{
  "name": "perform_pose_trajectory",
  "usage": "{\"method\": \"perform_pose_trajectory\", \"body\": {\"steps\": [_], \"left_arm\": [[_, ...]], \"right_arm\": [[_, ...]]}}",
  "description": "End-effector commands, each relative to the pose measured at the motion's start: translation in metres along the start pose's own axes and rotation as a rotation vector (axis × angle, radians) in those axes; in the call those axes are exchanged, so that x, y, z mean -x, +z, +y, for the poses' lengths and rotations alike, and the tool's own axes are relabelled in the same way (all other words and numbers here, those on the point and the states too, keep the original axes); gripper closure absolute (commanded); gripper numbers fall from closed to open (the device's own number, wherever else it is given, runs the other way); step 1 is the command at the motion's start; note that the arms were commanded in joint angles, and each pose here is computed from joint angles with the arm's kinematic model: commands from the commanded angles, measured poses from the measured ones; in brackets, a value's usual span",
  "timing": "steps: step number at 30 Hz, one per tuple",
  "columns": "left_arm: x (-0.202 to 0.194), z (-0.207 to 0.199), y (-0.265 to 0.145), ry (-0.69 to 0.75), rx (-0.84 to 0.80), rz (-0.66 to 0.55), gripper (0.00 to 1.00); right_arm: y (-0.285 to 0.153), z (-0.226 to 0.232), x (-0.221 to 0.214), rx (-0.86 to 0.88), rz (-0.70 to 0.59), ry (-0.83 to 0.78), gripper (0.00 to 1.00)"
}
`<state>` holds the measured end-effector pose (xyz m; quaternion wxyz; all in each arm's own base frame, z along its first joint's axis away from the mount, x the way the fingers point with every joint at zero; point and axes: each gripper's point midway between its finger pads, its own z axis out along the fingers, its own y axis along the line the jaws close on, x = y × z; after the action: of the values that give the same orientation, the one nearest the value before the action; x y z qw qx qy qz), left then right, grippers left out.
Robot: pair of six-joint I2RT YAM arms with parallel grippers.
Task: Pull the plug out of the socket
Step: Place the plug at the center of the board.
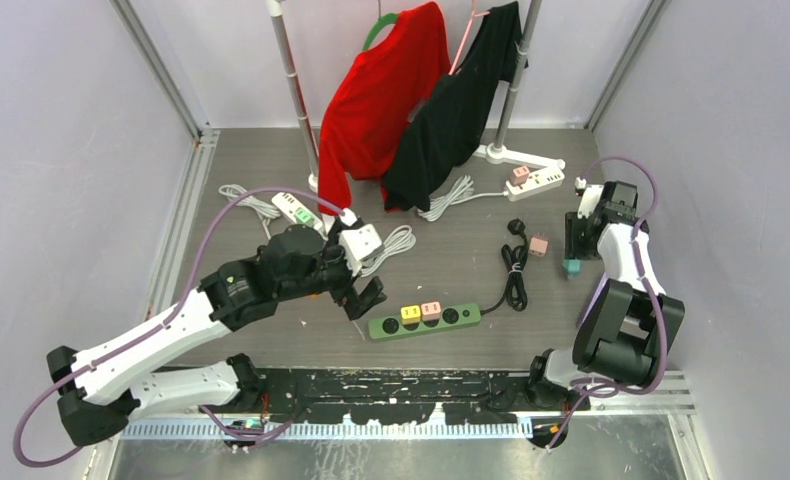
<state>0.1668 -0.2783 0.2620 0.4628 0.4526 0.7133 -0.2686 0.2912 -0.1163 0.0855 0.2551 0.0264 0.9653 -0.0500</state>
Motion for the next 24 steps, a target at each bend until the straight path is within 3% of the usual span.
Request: {"method": "perform_pose_trajectory", "body": {"steps": [1,7,13,16,24], "left_arm": [[-0.030,0.009,-0.017,0.026,0.055,0.089,0.02],[-0.045,0.025,-0.032,0.077,0.140,0.118,0.02],[-0.064,0.027,-0.027,0.014,0.088,0.142,0.03],[-0.070,0.028,-0.024,-0.018,0.070,0.156,0.04],[-0.076,0.030,-0.018,-0.028,0.059,0.163,0.05]], "right_arm": [[0.001,-0.016,0.007,-0.078,-0.013,0.015,0.51],[0.001,-0.019,0.006,-0.088,0.006,0.023,0.43],[-0.018,-0.009,0.018,-0.037,-0.061,0.011,0.36],[-0.032,0.020,0.027,0.114,-0.128,-0.028,0.36],[-0.105,0.131,0.036,0.721,-0.399,-0.240,0.35]]}}
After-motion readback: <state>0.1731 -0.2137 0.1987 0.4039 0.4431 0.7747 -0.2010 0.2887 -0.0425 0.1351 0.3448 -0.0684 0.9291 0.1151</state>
